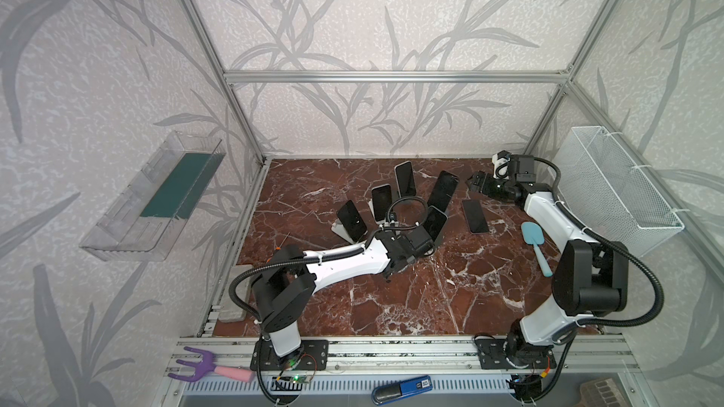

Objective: Remove the phone from the phone stand
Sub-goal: Pick up the phone stand from the center of the table.

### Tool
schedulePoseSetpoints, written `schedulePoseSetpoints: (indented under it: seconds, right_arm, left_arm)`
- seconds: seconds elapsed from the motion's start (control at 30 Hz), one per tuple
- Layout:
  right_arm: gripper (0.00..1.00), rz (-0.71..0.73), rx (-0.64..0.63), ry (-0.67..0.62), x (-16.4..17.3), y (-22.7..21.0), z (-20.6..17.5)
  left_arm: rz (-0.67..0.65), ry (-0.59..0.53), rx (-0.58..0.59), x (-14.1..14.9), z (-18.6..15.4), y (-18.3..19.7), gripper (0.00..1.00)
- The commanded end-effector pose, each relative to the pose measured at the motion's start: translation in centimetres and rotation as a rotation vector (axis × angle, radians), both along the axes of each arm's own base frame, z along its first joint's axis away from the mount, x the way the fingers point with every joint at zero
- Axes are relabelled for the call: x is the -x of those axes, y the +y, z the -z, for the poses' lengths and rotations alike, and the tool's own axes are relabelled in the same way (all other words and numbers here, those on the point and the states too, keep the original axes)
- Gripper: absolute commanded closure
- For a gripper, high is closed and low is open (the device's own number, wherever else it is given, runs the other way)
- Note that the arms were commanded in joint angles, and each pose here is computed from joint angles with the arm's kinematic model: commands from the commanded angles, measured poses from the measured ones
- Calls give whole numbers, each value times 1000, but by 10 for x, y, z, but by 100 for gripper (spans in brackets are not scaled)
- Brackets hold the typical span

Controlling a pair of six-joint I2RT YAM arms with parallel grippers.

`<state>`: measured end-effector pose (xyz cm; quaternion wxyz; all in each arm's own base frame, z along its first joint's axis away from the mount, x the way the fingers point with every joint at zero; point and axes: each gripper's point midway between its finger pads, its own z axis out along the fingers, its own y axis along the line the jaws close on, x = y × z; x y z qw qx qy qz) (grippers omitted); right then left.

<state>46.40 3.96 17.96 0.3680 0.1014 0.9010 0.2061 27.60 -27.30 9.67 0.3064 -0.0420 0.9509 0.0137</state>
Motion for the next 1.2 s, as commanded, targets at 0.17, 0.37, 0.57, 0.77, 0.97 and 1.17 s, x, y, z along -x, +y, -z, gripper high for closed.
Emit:
schedulePoseSetpoints:
  seconds: [0.17, 0.37, 0.57, 0.77, 0.97, 1.17]
  right_arm:
    - [7, -10, -21, -35, 2, 2, -12]
    - [8, -6, -14, -42, 4, 0, -15]
    - [13, -13, -25, -49, 3, 2, -17]
    - [14, -8, -31, -65, 3, 2, -20]
    - [14, 2, -46, -114, 3, 2, -28]
    - [14, 23, -33, -154, 6, -4, -38]
  left_arm:
    - [-2, -7, -43, -18, 18, 3, 34]
    - [2, -4, -102, -16, 13, 14, 41]
    - [59, -22, -103, -14, 10, 11, 44]
    - [117, -92, -85, -13, -25, 12, 48]
    - [177, -208, -87, -10, -84, 26, 49]
    - [204, -390, -62, -15, -166, 52, 49]
